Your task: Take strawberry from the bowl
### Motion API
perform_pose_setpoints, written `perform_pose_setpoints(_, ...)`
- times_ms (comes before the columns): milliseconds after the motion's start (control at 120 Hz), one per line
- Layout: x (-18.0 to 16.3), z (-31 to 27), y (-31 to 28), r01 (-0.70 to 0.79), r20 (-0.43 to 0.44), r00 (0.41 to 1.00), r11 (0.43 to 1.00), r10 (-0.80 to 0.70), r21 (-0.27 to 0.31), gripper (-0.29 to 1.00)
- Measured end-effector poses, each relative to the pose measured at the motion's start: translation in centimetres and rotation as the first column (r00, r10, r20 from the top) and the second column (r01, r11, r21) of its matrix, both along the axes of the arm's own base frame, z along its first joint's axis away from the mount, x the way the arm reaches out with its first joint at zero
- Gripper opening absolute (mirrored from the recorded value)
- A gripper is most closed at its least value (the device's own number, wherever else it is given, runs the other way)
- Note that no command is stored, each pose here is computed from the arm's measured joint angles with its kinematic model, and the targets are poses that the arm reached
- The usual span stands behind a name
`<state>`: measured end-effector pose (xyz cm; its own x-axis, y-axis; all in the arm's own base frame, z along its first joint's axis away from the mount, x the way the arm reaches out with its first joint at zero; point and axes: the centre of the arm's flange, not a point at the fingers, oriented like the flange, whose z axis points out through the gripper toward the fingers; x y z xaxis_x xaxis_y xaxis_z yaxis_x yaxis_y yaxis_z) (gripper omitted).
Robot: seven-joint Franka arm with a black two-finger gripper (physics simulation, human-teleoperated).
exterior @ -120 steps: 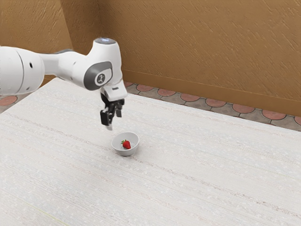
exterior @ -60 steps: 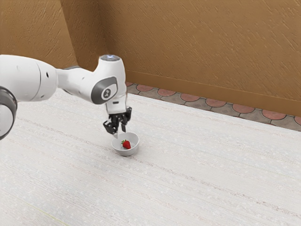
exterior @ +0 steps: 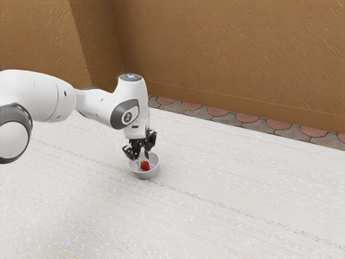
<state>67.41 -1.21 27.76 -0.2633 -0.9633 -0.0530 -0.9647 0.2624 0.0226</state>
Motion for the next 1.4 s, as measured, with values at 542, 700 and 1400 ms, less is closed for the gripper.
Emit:
perform_pose_setpoints(542,-0.1,-2.6,-1.0,0.067,-0.023,0.997,0.998,-0.067,-0.019,0.24)
perform_pose_setpoints(700,0.0,-2.2,-0.9,0.070,-0.011,0.997,0.997,-0.070,-0.023,0.06)
perform_pose_setpoints(1400,-3.8,9.3,-22.2,0.299,0.104,0.952,0.950,-0.289,-0.093,0.09)
